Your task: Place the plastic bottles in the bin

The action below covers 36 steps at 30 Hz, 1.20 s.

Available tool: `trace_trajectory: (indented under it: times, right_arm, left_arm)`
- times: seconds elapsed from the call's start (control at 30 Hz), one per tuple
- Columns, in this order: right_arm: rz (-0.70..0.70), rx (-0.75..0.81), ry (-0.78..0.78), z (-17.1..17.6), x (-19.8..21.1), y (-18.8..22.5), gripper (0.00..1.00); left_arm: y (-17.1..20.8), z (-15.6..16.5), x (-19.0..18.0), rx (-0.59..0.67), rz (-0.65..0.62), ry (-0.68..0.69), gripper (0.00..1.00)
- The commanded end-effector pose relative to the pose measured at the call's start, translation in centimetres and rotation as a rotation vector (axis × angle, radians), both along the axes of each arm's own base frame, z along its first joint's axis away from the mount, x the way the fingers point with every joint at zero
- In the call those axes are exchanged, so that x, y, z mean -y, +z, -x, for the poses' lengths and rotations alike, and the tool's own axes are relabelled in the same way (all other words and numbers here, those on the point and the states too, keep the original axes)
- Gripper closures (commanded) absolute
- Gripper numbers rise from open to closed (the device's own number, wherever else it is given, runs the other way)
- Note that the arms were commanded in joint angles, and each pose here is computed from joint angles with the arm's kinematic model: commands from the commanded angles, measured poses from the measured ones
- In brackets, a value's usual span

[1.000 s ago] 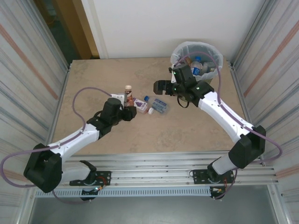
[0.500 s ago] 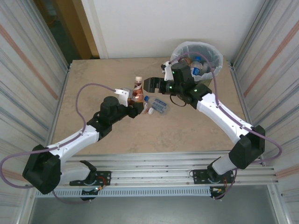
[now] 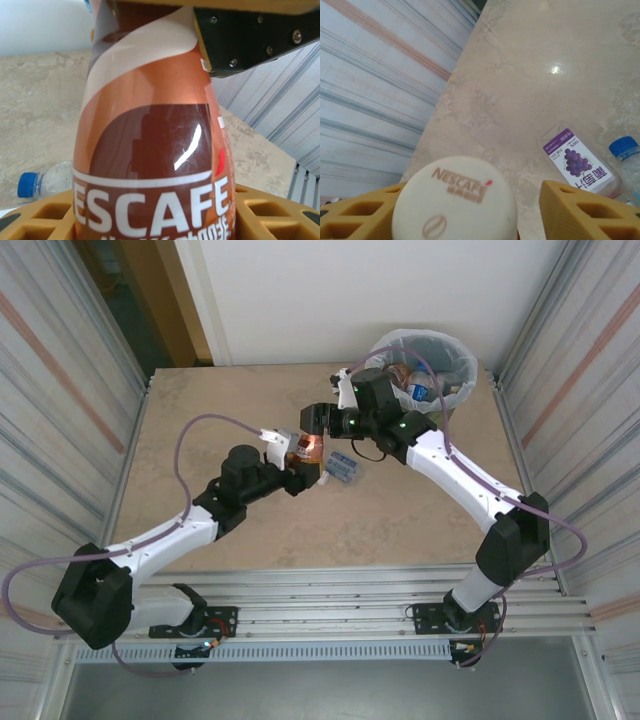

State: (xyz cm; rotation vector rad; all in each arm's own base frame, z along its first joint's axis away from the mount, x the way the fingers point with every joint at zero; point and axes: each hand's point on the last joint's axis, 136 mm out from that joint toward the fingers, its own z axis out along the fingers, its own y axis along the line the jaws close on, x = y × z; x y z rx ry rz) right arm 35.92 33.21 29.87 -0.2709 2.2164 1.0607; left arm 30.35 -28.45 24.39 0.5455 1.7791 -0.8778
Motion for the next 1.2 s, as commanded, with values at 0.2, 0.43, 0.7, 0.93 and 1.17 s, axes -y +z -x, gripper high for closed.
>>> trace_trajectory:
  times: [0.2, 0.43, 0.7, 0.93, 1.17]
  right_arm:
    - [0.053, 0.004, 0.005, 0.2, 0.2, -0.4, 0.70]
    - [0.111, 0.046, -0.048, -0.1, 1.8, 0.4, 0.76]
    - [0.239, 0.214, -0.172, -1.4, 6.9, 6.3, 0.75]
    - [0.307, 0.367, -0.367, -4.3, 14.2, 13.6, 0.75]
    - [0.372, 0.378, -0.561, -9.7, 22.4, 15.3, 0.76]
  left_arm:
    - [2.3, -0.4, 1.2, 0.065, 0.032, -0.037, 0.37]
    - [2.8, -0.2, 0.8, 0.072, 0.049, -0.022, 0.01]
    - [4.3, 0.4, -1.7, 0.154, 0.053, 0.068, 0.01]
    - [3.8, 0.1, -3.3, 0.143, 0.029, 0.155, 0.01]
    - [2.5, -0.9, -5.1, 0.098, -0.005, 0.269, 0.01]
